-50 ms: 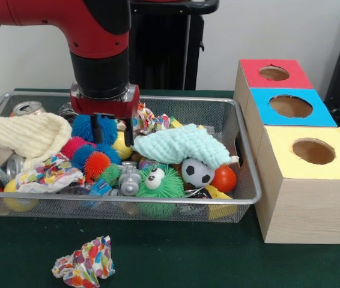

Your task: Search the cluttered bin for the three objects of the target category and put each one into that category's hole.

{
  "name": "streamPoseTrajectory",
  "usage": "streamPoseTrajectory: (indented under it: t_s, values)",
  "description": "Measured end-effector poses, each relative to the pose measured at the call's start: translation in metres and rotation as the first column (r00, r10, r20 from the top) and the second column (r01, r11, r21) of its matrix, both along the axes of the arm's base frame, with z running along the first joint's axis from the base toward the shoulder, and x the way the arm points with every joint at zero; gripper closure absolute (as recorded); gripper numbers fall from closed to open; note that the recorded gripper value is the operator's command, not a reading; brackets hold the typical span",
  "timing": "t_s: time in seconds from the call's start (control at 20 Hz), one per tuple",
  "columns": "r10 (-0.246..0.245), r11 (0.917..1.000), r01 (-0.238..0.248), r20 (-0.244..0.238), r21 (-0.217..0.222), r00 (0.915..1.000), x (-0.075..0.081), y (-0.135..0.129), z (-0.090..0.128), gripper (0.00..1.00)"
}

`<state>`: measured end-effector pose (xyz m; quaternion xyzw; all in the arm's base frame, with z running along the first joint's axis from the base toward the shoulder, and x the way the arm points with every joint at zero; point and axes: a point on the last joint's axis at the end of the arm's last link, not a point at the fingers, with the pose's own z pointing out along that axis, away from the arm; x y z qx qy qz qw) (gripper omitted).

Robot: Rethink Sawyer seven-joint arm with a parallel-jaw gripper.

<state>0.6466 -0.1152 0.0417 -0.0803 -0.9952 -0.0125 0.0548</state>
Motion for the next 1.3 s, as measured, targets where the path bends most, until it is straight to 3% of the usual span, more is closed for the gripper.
streamPoseTrajectory:
  t_s: [0.75,1.3]
  values:
    - [-0.002,1.0,0.002,0.011,-0.008,0.9999,0.004,-0.003,0.005,0.0]
    - [-0.019,0.9995,0.02,0.066,-0.025,0.9977,0.036,-0.009,0.01,0.0]
